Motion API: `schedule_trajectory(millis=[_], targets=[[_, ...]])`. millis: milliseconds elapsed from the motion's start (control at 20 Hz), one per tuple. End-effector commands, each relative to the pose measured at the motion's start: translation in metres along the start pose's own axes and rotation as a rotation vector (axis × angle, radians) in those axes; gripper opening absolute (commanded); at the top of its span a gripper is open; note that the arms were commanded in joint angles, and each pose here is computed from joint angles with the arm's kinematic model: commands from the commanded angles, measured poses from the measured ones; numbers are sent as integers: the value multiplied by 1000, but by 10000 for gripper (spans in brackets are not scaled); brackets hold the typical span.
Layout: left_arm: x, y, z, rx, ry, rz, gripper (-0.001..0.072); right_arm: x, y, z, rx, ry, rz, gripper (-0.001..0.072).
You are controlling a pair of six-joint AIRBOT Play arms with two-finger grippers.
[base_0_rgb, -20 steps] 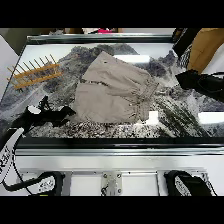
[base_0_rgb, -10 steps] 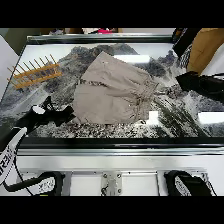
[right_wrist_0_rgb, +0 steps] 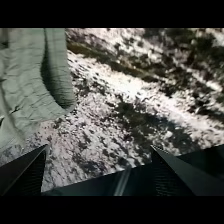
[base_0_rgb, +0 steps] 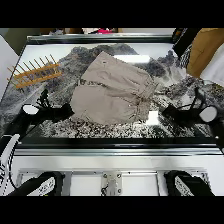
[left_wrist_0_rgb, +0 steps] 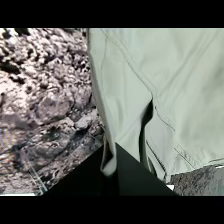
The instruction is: Fold the clothes and pants, and hang the long-sleeved shirts on hangers.
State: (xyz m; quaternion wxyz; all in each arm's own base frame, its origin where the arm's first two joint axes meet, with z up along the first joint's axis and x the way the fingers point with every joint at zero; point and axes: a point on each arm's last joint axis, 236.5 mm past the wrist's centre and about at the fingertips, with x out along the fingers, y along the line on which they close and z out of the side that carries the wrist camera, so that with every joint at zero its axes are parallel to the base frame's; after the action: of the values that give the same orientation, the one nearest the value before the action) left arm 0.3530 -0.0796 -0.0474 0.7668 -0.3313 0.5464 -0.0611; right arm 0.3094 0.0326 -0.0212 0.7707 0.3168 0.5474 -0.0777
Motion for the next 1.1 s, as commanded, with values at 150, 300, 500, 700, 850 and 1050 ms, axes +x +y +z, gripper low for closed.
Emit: schedule_trajectory(millis=[150, 300, 500, 700, 850, 1050], targets=[[-3, -4, -3, 19, 7, -8, 11, 85, 34, -8, 288, -21, 188, 697], [-3, -4, -3, 19, 7, -8, 11, 105, 54, -15, 288, -39, 219, 697], [-3, -4, -3, 19, 7, -8, 11, 118, 63, -21, 253, -55, 213, 695], [-3, -4, -3, 19, 7, -8, 11, 125, 59, -23, 235, -46, 195, 538], [-3, -4, -3, 19, 7, -8, 11, 125, 59, -24, 199, -48, 192, 193], [-5, -5, -1, 20, -1, -10, 11, 121, 64, -22, 80, -56, 203, 20]])
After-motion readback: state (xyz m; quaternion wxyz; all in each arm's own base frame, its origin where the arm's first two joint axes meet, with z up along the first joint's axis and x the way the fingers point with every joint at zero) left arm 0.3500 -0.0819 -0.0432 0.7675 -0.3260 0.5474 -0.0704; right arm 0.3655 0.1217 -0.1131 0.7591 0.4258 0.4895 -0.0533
